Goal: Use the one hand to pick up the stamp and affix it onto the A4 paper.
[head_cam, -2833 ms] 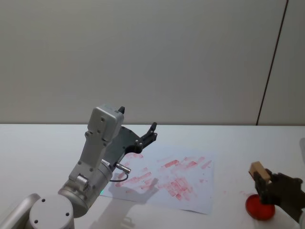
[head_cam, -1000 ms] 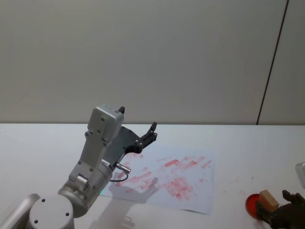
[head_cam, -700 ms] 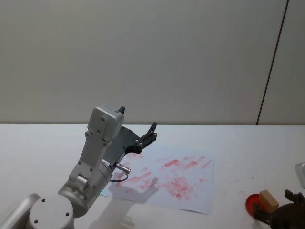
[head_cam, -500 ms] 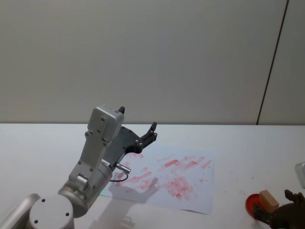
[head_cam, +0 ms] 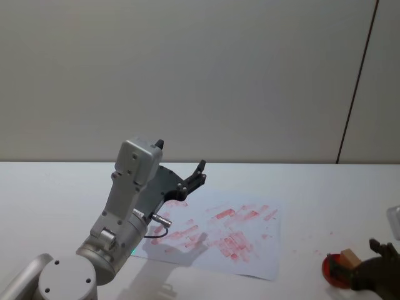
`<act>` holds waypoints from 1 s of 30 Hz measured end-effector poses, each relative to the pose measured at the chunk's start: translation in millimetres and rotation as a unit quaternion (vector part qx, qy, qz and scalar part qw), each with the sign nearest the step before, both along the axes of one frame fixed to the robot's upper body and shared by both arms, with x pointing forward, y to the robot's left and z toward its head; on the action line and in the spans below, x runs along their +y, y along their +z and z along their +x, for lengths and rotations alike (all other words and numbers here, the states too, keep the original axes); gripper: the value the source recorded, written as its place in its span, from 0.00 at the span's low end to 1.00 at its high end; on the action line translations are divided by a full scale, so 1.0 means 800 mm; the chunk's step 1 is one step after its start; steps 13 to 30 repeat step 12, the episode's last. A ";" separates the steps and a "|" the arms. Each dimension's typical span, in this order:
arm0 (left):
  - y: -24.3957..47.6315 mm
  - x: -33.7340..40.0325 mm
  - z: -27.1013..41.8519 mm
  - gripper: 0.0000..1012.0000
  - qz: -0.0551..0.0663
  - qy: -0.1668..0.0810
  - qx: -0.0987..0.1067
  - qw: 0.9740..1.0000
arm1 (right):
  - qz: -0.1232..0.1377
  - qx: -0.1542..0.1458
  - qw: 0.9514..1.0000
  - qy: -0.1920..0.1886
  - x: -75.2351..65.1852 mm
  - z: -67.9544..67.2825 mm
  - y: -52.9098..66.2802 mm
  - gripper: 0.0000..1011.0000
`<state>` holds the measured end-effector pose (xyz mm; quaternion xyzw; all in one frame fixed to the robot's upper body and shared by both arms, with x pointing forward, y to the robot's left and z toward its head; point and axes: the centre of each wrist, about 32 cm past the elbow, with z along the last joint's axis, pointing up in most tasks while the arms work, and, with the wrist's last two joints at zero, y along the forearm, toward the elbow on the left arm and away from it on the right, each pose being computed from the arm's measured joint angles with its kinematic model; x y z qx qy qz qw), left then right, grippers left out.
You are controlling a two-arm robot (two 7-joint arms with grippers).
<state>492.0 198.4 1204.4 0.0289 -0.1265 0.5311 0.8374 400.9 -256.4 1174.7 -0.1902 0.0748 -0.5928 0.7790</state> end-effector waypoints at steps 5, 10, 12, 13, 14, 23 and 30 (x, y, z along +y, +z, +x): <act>0.0000 0.0000 0.0000 0.99 0.000 0.000 0.000 1.000 | 0.014 -0.027 1.000 0.006 0.003 0.007 0.002 0.99; 0.0000 0.0000 0.0000 0.99 0.000 0.000 0.000 1.000 | 0.032 -0.063 0.997 0.014 0.007 0.017 0.004 0.99; 0.0000 0.0000 0.0000 0.99 0.000 0.000 0.000 1.000 | 0.040 -0.080 0.996 0.017 0.009 0.021 0.006 0.99; 0.0000 0.0000 0.0000 0.99 0.000 0.000 0.000 1.000 | 0.040 -0.080 0.996 0.017 0.009 0.021 0.006 0.99; 0.0000 0.0000 0.0000 0.99 0.000 0.000 0.000 1.000 | 0.040 -0.080 0.996 0.017 0.009 0.021 0.006 0.99; 0.0000 0.0000 0.0000 0.99 0.000 0.000 0.000 1.000 | 0.040 -0.080 0.996 0.017 0.009 0.021 0.006 0.99; 0.0000 0.0000 0.0000 0.99 0.000 0.000 0.000 1.000 | 0.040 -0.080 0.996 0.017 0.009 0.021 0.006 0.99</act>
